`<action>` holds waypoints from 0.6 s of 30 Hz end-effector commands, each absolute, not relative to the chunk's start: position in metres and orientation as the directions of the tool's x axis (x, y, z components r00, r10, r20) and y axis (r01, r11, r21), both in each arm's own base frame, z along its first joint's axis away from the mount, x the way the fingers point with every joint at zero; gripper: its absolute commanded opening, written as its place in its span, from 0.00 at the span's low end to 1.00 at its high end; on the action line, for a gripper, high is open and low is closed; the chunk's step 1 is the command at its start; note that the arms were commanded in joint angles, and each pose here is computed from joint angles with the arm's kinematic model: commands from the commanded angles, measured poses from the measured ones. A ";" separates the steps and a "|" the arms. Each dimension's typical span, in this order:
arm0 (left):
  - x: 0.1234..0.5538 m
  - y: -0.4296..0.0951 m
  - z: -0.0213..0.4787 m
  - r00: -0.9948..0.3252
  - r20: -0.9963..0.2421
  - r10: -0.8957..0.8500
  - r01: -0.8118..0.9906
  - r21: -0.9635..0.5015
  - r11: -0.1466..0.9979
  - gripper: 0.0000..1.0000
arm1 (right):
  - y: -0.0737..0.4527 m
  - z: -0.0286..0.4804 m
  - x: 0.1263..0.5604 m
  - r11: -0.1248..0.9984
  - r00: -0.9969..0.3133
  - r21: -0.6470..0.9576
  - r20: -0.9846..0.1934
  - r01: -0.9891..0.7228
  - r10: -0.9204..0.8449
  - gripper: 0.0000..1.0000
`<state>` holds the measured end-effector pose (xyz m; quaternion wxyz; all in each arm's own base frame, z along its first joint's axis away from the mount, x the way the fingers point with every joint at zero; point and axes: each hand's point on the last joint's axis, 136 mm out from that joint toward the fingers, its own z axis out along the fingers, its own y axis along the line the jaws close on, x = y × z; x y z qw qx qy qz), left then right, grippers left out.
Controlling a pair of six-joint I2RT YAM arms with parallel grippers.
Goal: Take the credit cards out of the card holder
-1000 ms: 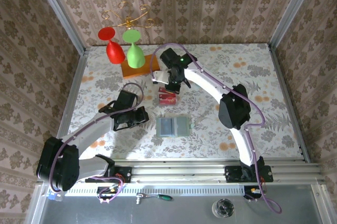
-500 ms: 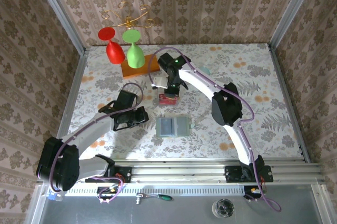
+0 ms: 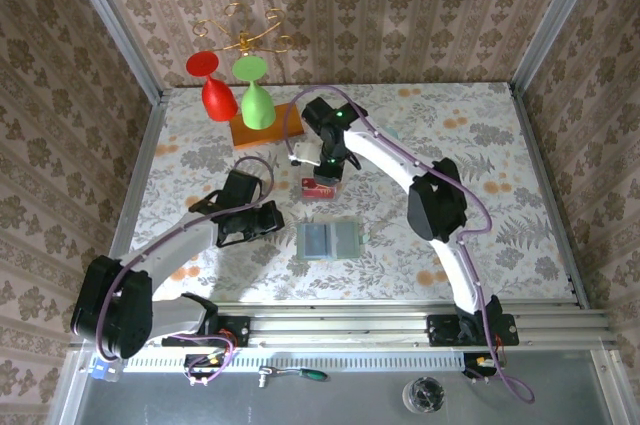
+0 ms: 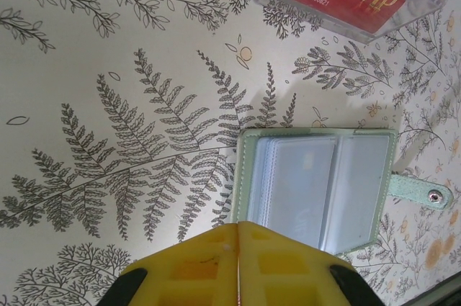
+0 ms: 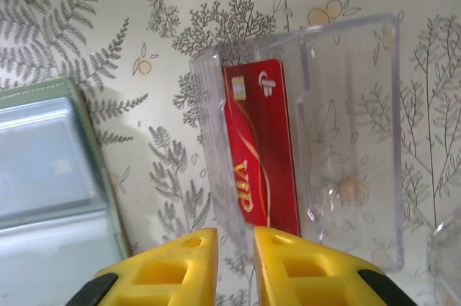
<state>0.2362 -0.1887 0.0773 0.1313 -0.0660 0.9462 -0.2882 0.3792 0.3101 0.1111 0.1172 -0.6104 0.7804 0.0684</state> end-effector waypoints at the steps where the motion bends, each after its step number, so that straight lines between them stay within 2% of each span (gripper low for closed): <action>1: 0.241 -0.193 0.078 -0.956 -0.212 -0.203 -0.042 -0.586 0.809 0.10 | 0.315 0.149 0.374 0.346 -0.295 -0.072 -0.376 -0.936 -0.878 0.23; 8: 0.244 -0.202 0.076 -0.955 -0.209 -0.212 -0.043 -0.607 0.793 0.10 | 0.333 0.157 0.347 0.524 -0.455 0.015 -0.518 -0.852 -0.724 0.23; 18: 0.233 -0.218 0.067 -0.965 -0.196 -0.172 -0.021 -0.598 0.801 0.10 | 0.328 0.138 0.294 0.711 -0.668 0.144 -0.507 -0.689 -0.545 0.24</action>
